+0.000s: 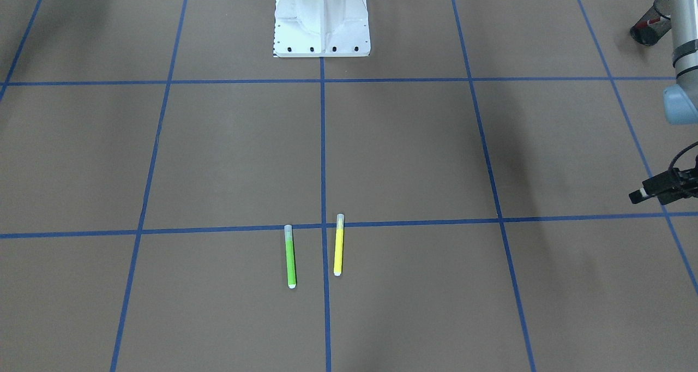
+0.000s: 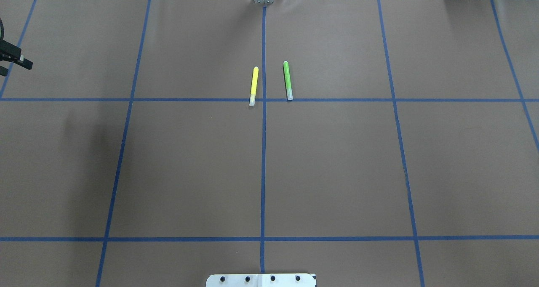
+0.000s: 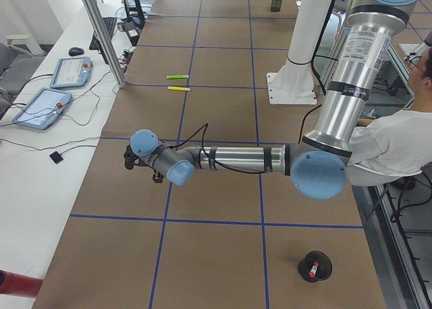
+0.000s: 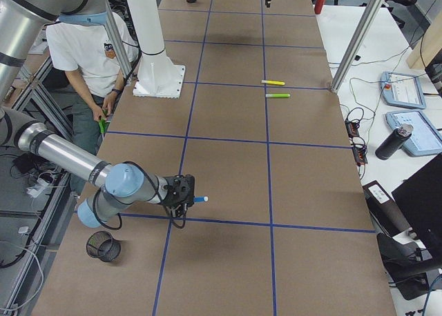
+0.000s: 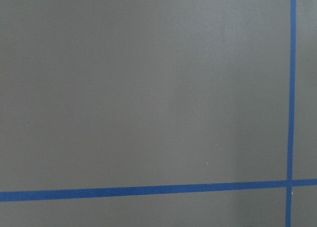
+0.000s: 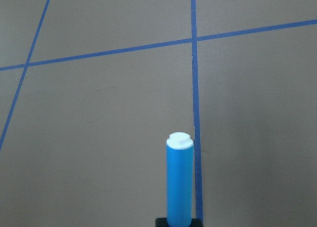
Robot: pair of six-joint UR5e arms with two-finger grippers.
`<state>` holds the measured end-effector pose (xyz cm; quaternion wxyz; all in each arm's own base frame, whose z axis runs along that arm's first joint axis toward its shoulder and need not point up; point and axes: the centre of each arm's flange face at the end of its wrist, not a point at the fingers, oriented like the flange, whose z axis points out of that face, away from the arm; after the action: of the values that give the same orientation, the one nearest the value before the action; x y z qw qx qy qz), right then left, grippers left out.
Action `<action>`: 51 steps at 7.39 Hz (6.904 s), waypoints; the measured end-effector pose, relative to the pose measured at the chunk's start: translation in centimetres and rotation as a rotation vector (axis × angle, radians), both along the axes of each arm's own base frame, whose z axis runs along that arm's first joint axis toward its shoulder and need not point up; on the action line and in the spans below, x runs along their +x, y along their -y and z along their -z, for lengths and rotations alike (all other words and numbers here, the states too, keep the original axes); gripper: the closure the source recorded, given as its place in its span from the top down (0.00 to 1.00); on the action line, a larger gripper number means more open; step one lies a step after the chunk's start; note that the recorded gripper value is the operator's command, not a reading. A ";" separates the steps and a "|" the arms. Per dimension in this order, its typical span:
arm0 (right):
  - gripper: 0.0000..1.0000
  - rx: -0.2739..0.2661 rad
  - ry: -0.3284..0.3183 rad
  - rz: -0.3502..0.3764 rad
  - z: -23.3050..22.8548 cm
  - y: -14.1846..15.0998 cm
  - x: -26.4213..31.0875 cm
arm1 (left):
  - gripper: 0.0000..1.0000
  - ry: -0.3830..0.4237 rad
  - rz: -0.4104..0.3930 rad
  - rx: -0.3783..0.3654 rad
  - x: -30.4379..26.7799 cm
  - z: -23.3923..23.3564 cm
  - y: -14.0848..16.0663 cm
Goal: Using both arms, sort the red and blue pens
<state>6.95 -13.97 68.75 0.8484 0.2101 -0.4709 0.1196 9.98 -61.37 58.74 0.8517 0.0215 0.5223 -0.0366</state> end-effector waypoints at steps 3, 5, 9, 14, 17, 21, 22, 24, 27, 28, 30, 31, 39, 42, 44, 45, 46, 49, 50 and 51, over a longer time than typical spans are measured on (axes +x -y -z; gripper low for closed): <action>0.00 -0.006 -0.080 -0.160 -3.9 -8.9 0.5 | 0.92 -0.002 0.001 0.004 0.0 0.2 0.0; 0.00 0.003 -0.161 -0.221 -6.1 -12.7 0.0 | 0.92 -0.002 0.002 0.004 0.0 0.3 -0.1; 0.00 0.014 -0.248 -0.320 -5.5 -17.0 -1.4 | 0.92 -0.004 0.002 0.007 -0.2 0.0 -0.5; 0.00 -0.038 -0.405 -0.377 -5.6 -21.9 -3.0 | 0.92 -0.003 0.002 0.006 -0.2 -0.2 -0.6; 0.00 -0.064 -0.430 -0.388 -5.7 -22.8 -3.5 | 0.92 -0.003 0.002 0.007 -0.2 -0.2 -0.6; 0.87 -0.077 -0.448 -0.416 -6.4 -23.2 -4.0 | 0.92 -0.003 0.002 0.007 -0.2 -0.2 -0.6; 0.99 -0.079 -0.448 -0.426 -6.5 -23.1 -4.0 | 0.92 -0.002 0.002 0.007 -0.2 -0.2 -0.6; 0.99 -0.074 -0.446 -0.439 -6.6 -22.7 -3.9 | 0.92 -0.002 0.002 0.006 -0.2 -0.2 -0.6; 0.99 -0.072 -0.394 -0.413 -8.4 -14.7 1.5 | 0.92 -0.002 0.003 0.005 -0.2 -0.3 -0.6; 0.99 -0.078 -0.381 -0.393 -8.8 -10.3 4.6 | 0.92 -0.003 0.002 0.005 -0.2 -0.3 -0.6; 0.99 -0.082 -0.372 -0.289 -8.4 -0.8 9.0 | 0.92 -0.008 0.001 0.005 -0.2 0.0 -0.6; 0.99 -0.073 -0.367 -0.201 -7.5 4.3 9.6 | 0.92 -0.009 0.001 0.004 -0.2 0.1 -0.6; 1.00 -0.163 -0.255 0.347 8.9 38.8 -8.0 | 0.91 0.025 0.015 0.030 -0.9 -0.5 -1.1; 1.00 -0.214 -0.267 0.424 10.4 40.5 -12.1 | 0.91 0.183 -0.014 0.076 -0.4 -3.1 -1.0; 1.00 -0.233 -0.277 0.456 10.2 40.5 -13.5 | 0.91 0.261 -0.084 0.092 -1.2 -4.5 -0.8; 1.00 -0.241 -0.283 0.466 10.0 40.4 -13.8 | 0.91 0.289 -0.104 0.101 -1.5 -4.9 -0.7; 1.00 -0.246 -0.295 0.480 9.6 40.3 -14.0 | 0.92 0.310 -0.124 0.104 -1.8 -5.3 -0.7; 1.00 -0.240 -0.324 0.518 9.3 40.6 -12.9 | 0.96 0.339 -0.180 0.114 -4.5 -5.4 -0.3; 1.00 -0.242 -0.325 0.516 9.4 40.8 -12.5 | 0.99 0.337 -0.179 0.116 -5.0 -5.0 -0.2; 1.00 -0.242 -0.326 0.512 9.5 40.9 -12.1 | 0.99 0.334 -0.175 0.122 -5.4 -4.6 -0.1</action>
<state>-5.18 -54.83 59.28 0.9340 -0.0010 -0.3487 -0.0778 4.63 -61.29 63.37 0.9236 0.0332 0.3748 0.0735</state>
